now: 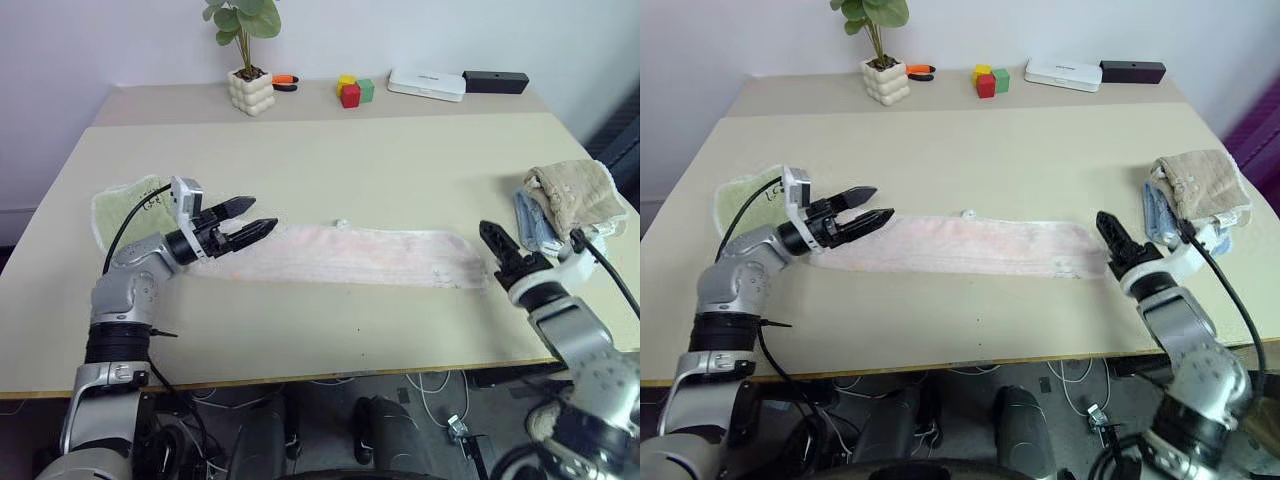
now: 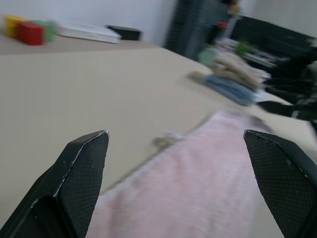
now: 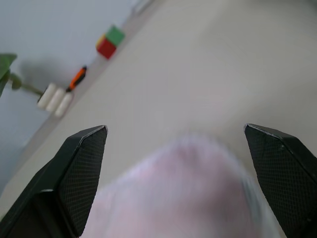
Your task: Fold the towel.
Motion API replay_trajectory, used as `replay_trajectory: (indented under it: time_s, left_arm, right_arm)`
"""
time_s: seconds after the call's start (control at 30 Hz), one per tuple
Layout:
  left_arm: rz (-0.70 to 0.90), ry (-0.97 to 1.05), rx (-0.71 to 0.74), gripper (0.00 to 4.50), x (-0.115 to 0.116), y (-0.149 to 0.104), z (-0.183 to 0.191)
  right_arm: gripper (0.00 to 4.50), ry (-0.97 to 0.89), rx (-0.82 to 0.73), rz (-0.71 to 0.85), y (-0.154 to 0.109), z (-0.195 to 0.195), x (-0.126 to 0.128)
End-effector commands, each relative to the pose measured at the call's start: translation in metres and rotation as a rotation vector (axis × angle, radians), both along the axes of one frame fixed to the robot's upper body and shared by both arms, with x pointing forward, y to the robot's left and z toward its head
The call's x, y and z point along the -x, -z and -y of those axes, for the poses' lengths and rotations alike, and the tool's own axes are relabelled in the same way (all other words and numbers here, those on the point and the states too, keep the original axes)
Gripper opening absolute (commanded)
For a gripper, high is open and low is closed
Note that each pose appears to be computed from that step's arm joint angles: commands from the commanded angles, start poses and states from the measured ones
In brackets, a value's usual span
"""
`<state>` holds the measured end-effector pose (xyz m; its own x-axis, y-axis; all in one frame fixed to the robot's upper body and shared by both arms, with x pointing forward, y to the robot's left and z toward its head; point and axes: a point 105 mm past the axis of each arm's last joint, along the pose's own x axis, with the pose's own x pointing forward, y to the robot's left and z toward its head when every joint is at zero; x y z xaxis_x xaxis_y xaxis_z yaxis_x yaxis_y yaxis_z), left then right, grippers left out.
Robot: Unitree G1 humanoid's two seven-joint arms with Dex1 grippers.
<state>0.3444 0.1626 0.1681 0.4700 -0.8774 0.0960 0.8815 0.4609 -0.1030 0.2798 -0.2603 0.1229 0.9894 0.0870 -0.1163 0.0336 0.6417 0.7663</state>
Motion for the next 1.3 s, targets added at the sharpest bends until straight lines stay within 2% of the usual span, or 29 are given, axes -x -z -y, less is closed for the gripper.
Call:
replay_trajectory:
  time_s: [0.03, 0.17, 0.37, 0.7, 0.8, 0.93, 1.03, 1.2, 1.3]
  left_arm:
    - [0.073, 0.138, -0.064, 4.46, 0.011, -0.016, 0.009]
    - [0.095, 0.221, -0.084, 4.46, 0.016, -0.022, 0.010]
    - [0.155, 0.244, -0.110, 4.46, 0.015, -0.028, 0.012]
    - [0.159, 0.217, -0.103, 4.46, 0.026, -0.032, 0.001]
    - [0.157, 0.208, -0.116, 4.50, 0.030, -0.031, -0.005]
    - [0.159, 0.191, -0.129, 4.50, 0.035, -0.033, -0.013]
    - [0.149, 0.193, -0.130, 4.50, 0.040, -0.033, -0.016]
    - [0.138, 0.176, -0.149, 4.50, 0.043, -0.029, -0.023]
    - [0.132, 0.168, -0.148, 4.50, 0.043, -0.027, -0.025]
  right_arm:
    - [4.50, -0.041, -0.074, 0.009, -0.017, -0.004, 0.021]
    - [4.50, -0.060, -0.118, -0.073, -0.010, -0.006, 0.034]
    - [4.50, -0.090, -0.154, -0.160, 0.004, -0.014, 0.037]
    - [4.50, -0.068, -0.201, -0.166, 0.014, -0.015, 0.012]
    - [3.70, -0.075, -0.194, -0.177, 0.018, -0.018, 0.003]
    - [1.71, -0.052, -0.206, -0.199, 0.028, -0.017, -0.006]
    - [0.16, -0.022, -0.202, -0.170, 0.023, -0.013, -0.015]
    - [0.07, 0.033, -0.113, -0.135, 0.015, 0.002, -0.027]
    - [0.07, 0.009, 0.138, -0.098, 0.003, 0.011, -0.031]
